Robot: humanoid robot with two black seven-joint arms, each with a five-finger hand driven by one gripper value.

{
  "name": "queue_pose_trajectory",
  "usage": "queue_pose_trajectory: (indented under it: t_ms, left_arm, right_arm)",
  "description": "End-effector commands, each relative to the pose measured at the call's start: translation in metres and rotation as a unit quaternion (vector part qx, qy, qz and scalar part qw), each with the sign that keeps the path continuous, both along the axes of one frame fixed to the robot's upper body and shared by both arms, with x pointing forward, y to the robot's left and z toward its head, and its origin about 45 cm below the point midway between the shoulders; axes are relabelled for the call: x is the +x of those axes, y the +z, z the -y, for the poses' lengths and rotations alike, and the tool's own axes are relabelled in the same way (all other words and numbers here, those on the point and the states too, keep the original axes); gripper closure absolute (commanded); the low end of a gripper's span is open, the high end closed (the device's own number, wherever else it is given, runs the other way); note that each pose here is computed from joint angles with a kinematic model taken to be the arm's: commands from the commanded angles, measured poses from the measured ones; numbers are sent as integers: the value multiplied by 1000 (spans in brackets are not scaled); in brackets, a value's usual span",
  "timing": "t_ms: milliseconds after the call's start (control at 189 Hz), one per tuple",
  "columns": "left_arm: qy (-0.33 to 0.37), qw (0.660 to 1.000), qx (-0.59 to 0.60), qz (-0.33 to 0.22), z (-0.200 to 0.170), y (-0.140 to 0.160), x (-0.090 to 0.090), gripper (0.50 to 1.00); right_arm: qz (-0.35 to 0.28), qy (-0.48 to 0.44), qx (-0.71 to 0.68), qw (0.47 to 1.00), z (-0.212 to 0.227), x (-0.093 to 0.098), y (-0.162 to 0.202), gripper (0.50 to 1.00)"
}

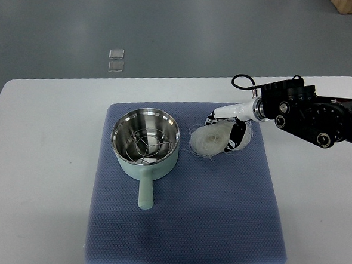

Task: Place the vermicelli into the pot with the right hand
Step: 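Lift the vermicelli with the right hand and carry it over the saucepan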

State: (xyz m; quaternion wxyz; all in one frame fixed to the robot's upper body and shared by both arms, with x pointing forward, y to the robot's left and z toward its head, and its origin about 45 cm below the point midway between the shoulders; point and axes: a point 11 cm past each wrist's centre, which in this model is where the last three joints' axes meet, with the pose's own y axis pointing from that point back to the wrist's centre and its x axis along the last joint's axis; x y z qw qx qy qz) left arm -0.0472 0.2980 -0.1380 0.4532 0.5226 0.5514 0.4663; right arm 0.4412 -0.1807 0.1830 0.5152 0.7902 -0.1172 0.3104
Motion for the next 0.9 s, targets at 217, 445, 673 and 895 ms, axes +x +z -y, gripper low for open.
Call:
queue_pose_trajectory:
  t_ms: [217, 445, 673, 895]
  left_arm:
    - [-1, 1000, 1, 0, -1, 0, 0, 500]
    - [-1, 1000, -3, 0, 2, 0, 0, 500]
    - [-1, 1000, -3, 0, 2, 0, 0, 500]
    - [-1, 1000, -3, 1, 2, 0, 0, 500]
  right_arm:
    - [38, 0, 7, 999, 13, 17, 54, 1000]
    - [81, 44, 56, 994, 10, 3, 178, 1000]
    - [111, 92, 83, 986, -16, -18, 249, 1000]
    - [72, 141, 125, 979, -86, -30, 235, 1000]
